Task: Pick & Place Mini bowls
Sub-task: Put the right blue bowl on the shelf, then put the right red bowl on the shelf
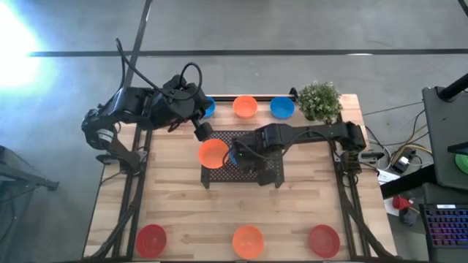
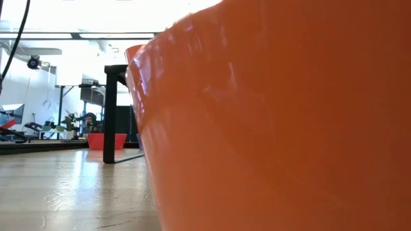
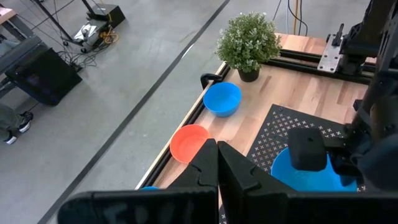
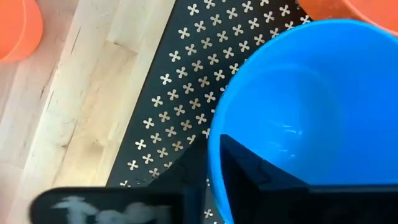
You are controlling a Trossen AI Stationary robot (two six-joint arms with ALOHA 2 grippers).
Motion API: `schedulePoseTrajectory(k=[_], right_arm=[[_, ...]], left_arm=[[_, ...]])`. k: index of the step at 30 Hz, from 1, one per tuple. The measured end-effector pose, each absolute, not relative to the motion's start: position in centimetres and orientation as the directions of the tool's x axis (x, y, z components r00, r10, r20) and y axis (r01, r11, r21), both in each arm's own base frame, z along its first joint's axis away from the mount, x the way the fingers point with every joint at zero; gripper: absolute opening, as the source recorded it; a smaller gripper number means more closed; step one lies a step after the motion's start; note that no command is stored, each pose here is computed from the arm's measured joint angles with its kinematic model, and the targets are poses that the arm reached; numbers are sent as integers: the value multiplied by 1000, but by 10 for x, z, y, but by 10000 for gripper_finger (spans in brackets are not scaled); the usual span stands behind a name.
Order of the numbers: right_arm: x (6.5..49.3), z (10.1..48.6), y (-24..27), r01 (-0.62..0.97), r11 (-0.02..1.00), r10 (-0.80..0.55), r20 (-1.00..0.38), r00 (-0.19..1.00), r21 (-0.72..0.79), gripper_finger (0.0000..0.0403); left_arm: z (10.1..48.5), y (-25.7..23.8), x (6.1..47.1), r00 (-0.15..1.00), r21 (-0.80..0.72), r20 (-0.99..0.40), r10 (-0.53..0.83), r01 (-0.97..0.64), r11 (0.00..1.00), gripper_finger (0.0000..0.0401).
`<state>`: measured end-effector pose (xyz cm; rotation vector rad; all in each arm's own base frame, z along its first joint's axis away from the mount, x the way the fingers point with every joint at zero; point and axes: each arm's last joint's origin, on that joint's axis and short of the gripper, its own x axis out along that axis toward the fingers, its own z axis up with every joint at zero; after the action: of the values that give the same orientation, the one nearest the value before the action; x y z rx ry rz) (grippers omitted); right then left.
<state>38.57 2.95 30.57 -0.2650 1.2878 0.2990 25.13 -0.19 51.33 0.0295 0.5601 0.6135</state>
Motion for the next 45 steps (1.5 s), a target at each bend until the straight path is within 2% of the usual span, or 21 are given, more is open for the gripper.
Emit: schedulePoseTrajectory(k=[8,14,22,31,38,45], right_arm=[[385,314,34,-379,922,26,-963,267,-80,120],[378,333,33,-366,927,19,-965,260,-81,141],[360,358,30,-312,945,-39,-980,196,-100,122],[323,390,27,-226,970,-28,-963,267,-91,91],[264,409,27,-206,977,119,-947,300,57,77],[206,400,37,-162,975,195,-944,265,155,68]], left_arm=[[513,-2,251,675,188,-489,553,-537,822,0],[513,-2,251,674,188,-489,553,-537,822,0],[513,-2,251,675,190,-489,553,-536,823,0],[513,-2,251,674,194,-490,553,-534,823,0],[512,-2,250,665,214,-501,554,-525,824,0],[511,-2,249,658,238,-510,554,-511,826,0]])
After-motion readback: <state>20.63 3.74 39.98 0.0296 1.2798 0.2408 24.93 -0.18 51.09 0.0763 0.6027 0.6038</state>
